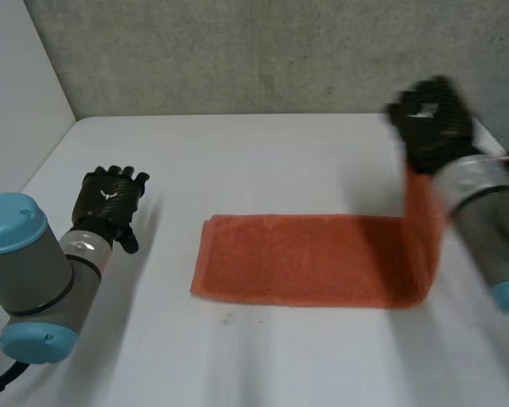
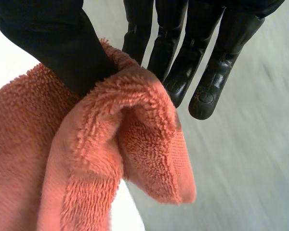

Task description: Fold the laundry

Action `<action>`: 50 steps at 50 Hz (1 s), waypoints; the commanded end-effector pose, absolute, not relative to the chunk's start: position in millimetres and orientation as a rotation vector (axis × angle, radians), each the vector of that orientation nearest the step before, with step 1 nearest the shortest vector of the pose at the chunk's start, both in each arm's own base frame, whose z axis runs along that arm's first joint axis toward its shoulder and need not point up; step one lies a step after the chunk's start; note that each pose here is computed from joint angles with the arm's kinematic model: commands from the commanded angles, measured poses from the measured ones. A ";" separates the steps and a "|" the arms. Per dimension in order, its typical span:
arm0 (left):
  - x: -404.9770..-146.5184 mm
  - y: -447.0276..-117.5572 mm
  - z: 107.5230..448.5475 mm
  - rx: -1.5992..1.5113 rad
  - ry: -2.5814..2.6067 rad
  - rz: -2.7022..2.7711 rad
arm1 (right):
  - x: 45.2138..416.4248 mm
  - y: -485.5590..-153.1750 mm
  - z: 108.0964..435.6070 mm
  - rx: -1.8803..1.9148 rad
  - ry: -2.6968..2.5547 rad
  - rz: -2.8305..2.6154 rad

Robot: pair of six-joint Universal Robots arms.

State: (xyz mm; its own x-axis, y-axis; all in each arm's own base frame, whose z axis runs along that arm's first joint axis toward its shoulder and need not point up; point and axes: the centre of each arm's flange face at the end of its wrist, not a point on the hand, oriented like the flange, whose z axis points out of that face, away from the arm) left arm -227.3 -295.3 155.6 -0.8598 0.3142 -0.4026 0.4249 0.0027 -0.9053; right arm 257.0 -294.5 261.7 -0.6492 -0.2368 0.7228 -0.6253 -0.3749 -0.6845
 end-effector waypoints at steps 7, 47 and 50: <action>-227.3 -295.3 156.0 0.799 2.162 -2.009 | 404.9 -179.1 168.9 1.909 -1.532 2.144; -318.0 -204.8 181.5 1.120 2.248 -2.279 | 246.0 -230.7 168.5 1.085 -2.480 1.913; -335.2 -194.9 167.9 1.206 2.295 -2.240 | 244.0 -231.1 162.3 1.071 -2.489 1.912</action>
State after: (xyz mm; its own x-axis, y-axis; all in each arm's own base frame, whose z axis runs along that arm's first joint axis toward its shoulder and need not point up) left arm -311.1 -211.2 184.6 -0.7660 0.5696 -0.2978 0.2784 -0.1237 -0.9525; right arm 248.7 -231.5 175.7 -0.7753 -0.5811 0.2475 -0.3766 0.1108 -0.9197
